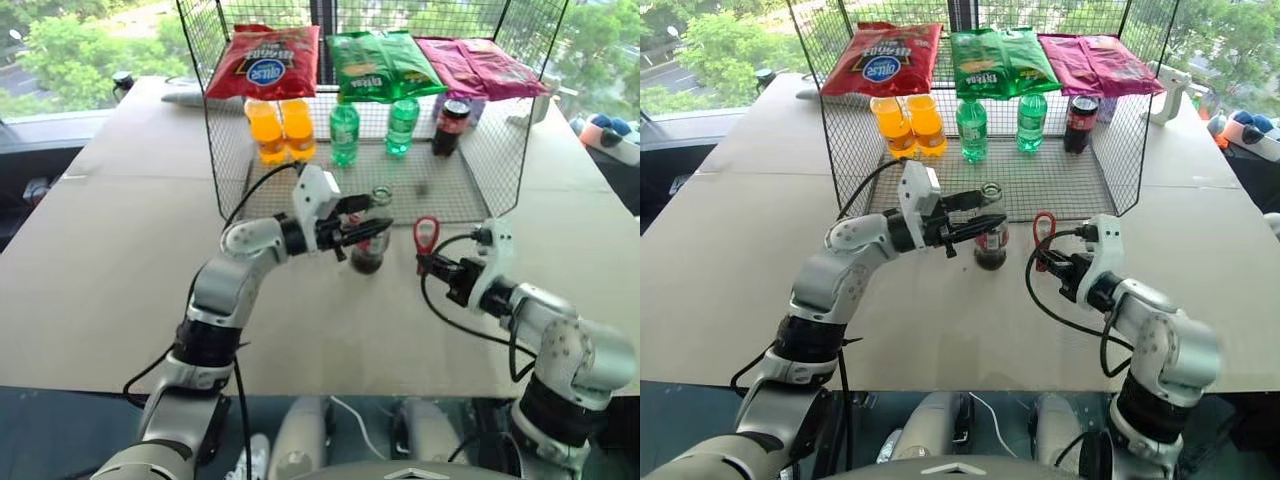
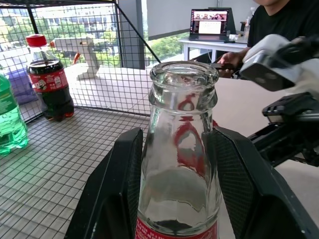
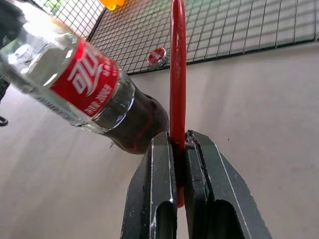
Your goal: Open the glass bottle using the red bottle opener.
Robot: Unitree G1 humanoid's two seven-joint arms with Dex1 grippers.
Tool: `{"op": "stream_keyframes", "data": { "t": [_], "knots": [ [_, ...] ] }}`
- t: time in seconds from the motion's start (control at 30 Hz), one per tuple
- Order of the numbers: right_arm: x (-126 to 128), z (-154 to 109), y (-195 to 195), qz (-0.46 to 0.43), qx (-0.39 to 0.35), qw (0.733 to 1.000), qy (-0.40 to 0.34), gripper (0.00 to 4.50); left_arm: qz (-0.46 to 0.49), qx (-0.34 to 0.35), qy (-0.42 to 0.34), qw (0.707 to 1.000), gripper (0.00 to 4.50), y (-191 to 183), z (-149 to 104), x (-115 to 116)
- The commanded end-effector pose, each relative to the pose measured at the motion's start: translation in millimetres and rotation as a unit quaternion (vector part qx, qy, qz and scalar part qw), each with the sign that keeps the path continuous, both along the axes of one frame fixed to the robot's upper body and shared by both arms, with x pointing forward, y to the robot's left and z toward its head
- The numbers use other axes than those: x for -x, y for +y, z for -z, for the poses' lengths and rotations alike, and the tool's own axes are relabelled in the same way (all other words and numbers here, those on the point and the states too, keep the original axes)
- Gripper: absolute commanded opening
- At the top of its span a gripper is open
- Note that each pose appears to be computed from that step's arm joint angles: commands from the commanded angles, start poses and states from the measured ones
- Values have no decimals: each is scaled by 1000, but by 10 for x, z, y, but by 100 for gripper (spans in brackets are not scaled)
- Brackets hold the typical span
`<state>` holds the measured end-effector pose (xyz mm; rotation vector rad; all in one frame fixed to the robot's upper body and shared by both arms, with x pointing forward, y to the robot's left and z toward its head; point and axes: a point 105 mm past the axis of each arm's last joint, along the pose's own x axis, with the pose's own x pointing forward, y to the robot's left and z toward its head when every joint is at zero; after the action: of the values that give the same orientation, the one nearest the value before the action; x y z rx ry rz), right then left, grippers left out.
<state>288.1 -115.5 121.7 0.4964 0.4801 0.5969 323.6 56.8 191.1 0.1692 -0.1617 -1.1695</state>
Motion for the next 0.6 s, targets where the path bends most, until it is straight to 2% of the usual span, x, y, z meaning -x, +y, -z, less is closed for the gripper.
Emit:
{"op": "stream_keyframes", "data": {
  "t": [0.03, 0.27, 0.33, 0.37, 0.4, 0.43, 0.5, 0.6],
  "knots": [
    [0, 43, -46, -8, -16, 999, 26, 0, 4, -4, 5, 1000, 207, 17, 15, 32],
    [59, 270, -84, -26, -22, 996, 80, 0, 7, -7, 3, 1000, 207, 14, 30, 71],
    [75, 330, -89, -28, -20, 995, 95, 81, 10, -8, 4, 1000, 207, 19, 34, 81],
    [91, 363, -90, -32, -15, 994, 102, 97, 11, -8, 5, 1000, 207, 25, 34, 82],
    [94, 395, -105, -29, -9, 994, 109, 166, 12, -8, 8, 1000, 207, 30, 36, 85],
    [101, 409, -115, -29, -7, 993, 112, 182, 14, -8, 12, 1000, 207, 31, 40, 91],
    [104, 395, -135, -29, -4, 994, 109, 244, 15, -8, 13, 1000, 207, 33, 41, 95],
    [82, 334, -217, -19, 21, 995, 95, 363, 15, -10, 15, 1000, 207, 45, 52, 97]
  ]
}}
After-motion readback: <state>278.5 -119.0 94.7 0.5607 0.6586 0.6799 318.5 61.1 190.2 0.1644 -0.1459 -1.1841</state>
